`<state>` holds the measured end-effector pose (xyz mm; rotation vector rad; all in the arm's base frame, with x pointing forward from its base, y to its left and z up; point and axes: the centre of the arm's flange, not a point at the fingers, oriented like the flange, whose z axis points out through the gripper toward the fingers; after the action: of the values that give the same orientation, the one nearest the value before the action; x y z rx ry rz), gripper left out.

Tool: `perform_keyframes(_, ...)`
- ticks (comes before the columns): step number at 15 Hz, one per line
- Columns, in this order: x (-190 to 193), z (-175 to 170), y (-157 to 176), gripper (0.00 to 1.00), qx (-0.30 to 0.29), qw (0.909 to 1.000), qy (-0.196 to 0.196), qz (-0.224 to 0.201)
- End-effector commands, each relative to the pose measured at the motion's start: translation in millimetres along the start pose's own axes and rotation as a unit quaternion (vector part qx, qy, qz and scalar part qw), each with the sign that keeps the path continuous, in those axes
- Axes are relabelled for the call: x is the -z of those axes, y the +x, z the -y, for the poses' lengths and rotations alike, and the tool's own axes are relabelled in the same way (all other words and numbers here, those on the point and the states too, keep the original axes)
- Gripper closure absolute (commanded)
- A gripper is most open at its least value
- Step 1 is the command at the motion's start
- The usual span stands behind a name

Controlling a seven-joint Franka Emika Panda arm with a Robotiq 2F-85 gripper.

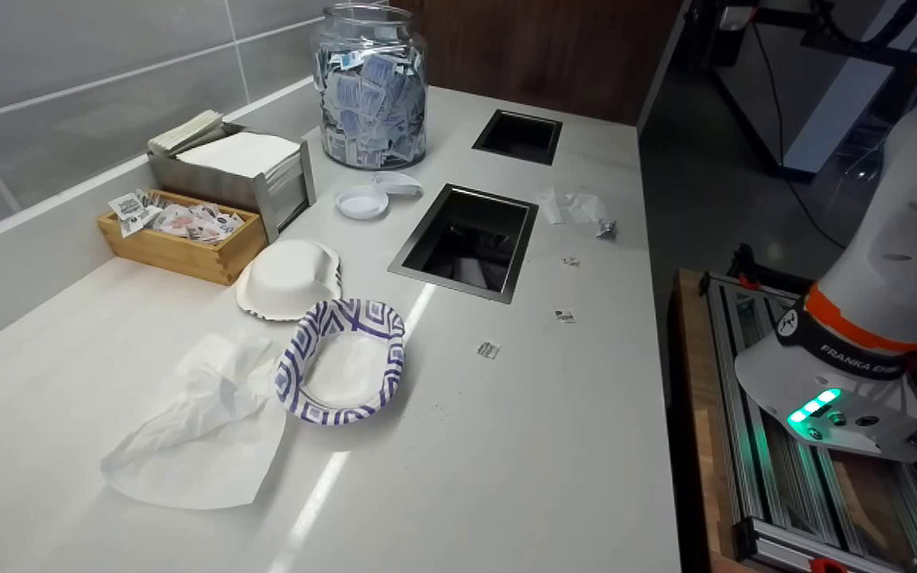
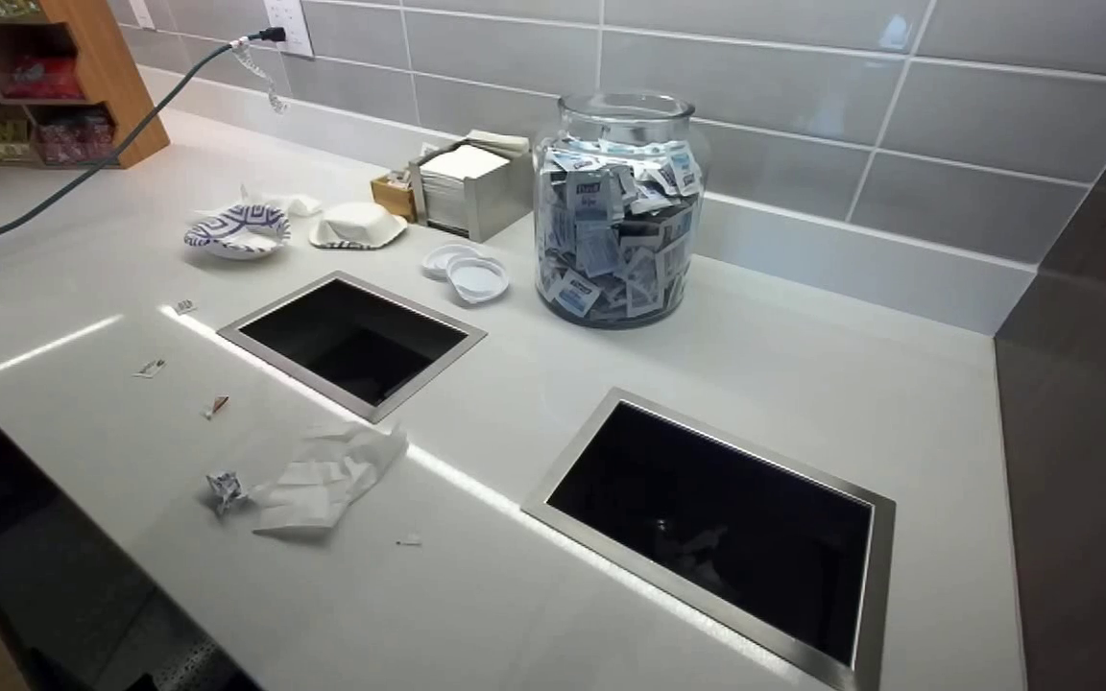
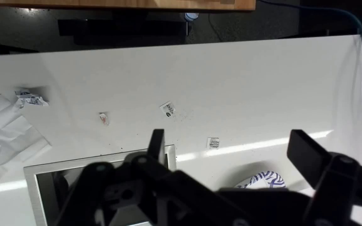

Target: Put one small paper in the trash chute on the left

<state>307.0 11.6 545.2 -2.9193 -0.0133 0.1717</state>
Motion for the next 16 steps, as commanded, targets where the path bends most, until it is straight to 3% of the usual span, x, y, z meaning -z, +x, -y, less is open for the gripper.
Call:
perform_keyframes(1, 0.0, 0.0, 0.0, 0.00, 0.000, 1.0000, 0.000, 0.000)
perform_keyframes(6, -32.4, -36.2, 7.8, 0.00, -0.145, 0.9892, 0.006, -0.021)
perform_keyframes(12, -95.0, -67.1, 26.3, 0.00, -0.266, 0.9607, -0.037, -0.071)
perform_keyframes(16, -138.6, -85.7, 37.9, 0.00, -0.322, 0.9413, -0.066, -0.079)
